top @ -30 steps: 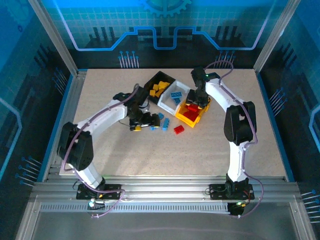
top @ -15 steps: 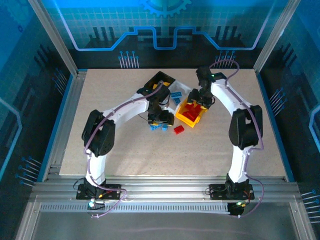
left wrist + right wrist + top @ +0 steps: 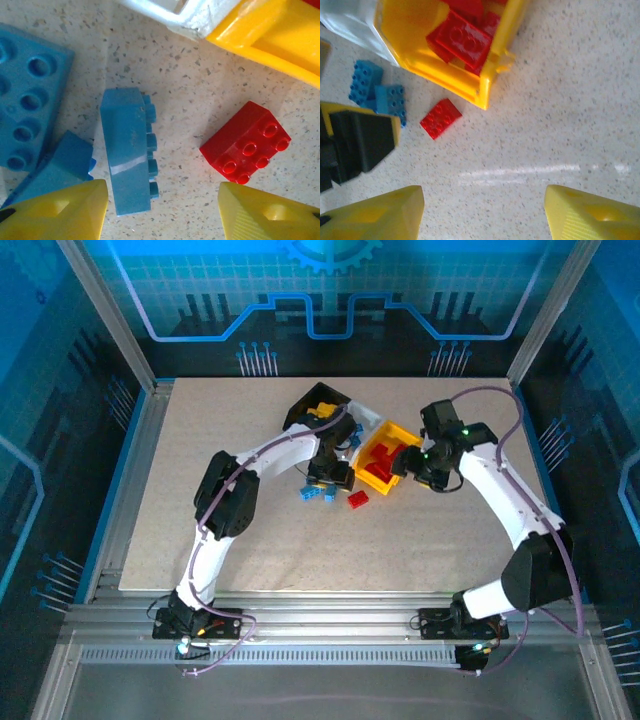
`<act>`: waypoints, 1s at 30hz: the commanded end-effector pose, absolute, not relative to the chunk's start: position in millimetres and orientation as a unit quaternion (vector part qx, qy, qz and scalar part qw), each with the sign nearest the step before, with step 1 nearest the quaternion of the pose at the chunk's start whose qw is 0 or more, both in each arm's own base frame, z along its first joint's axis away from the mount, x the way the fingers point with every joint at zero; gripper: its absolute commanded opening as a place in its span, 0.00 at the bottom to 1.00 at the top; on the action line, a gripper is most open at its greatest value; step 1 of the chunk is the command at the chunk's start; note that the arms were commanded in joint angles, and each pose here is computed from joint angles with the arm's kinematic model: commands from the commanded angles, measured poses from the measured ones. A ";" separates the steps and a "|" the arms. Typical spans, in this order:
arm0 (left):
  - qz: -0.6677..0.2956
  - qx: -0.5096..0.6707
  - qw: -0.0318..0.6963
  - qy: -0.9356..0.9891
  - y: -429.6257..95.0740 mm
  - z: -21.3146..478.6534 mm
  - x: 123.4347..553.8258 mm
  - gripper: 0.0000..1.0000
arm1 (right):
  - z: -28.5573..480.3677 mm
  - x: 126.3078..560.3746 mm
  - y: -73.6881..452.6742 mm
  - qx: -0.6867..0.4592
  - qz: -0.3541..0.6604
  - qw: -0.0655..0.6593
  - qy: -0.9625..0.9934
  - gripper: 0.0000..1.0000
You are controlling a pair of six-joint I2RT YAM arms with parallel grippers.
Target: Sort the legos into containers by color
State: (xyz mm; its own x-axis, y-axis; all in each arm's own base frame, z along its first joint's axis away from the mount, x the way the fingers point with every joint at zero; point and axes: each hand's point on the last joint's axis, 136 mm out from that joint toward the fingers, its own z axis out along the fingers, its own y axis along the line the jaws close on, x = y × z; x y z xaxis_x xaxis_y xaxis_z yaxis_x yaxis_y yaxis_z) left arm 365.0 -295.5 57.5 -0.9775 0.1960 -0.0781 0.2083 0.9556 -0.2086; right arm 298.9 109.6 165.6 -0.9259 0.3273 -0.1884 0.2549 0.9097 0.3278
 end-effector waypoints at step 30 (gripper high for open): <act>-0.073 0.125 0.004 0.989 -292.0 30.2 372.3 0.23 | 147.0 270.2 144.2 0.138 0.175 0.079 0.972 0.66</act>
